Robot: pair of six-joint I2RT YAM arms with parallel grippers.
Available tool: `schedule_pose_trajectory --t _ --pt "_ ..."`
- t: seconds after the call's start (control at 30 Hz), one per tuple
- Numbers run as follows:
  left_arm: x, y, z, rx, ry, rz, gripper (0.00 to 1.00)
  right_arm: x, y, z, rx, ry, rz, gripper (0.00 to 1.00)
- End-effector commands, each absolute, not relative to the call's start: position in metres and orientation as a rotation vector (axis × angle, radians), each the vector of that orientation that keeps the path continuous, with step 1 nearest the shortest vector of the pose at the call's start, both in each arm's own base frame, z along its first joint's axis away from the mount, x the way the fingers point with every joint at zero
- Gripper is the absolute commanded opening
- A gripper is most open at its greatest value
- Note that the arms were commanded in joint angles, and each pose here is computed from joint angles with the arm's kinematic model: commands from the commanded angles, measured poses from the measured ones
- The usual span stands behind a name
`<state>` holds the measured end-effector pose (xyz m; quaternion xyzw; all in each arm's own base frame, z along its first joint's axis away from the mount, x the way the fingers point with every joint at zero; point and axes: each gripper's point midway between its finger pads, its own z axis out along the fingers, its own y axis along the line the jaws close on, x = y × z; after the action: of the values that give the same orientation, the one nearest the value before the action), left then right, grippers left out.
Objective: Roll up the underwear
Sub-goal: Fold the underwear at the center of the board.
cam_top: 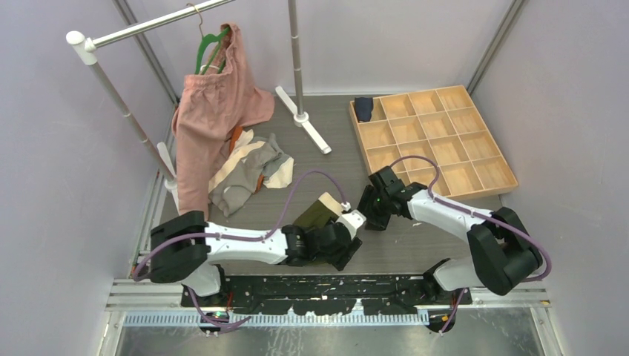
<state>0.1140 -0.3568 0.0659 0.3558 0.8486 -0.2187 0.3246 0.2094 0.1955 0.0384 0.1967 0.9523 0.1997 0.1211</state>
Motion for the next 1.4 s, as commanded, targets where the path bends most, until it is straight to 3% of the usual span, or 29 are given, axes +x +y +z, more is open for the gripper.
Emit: schedule_pose_trajectory --t 0.0,0.2,0.5,0.73,0.93,1.1,1.37 --pt "0.117 -0.383 0.072 0.942 2.166 -0.565 0.61 0.214 0.204 0.036 0.566 2.78 0.652 0.58" --pt "0.113 -0.373 0.052 0.968 2.202 -0.436 0.6 0.213 0.198 0.027 0.57 2.795 0.622 0.57" --pt "0.112 -0.369 0.029 0.993 2.235 -0.318 0.47 0.212 0.2 0.016 0.569 2.827 0.627 0.49" --pt "0.121 -0.359 0.026 0.94 2.243 -0.235 0.24 0.21 0.196 0.01 0.57 2.831 0.604 0.29" --pt "0.121 -0.361 0.03 0.922 2.242 -0.252 0.08 0.21 0.19 0.01 0.545 2.811 0.572 0.01" --pt "0.119 -0.373 0.043 0.92 2.231 -0.319 0.01 0.209 0.174 0.024 0.496 2.786 0.478 0.01" --pt "0.114 -0.395 0.083 0.892 2.19 -0.509 0.01 0.197 0.163 0.058 0.375 2.827 0.417 0.01"
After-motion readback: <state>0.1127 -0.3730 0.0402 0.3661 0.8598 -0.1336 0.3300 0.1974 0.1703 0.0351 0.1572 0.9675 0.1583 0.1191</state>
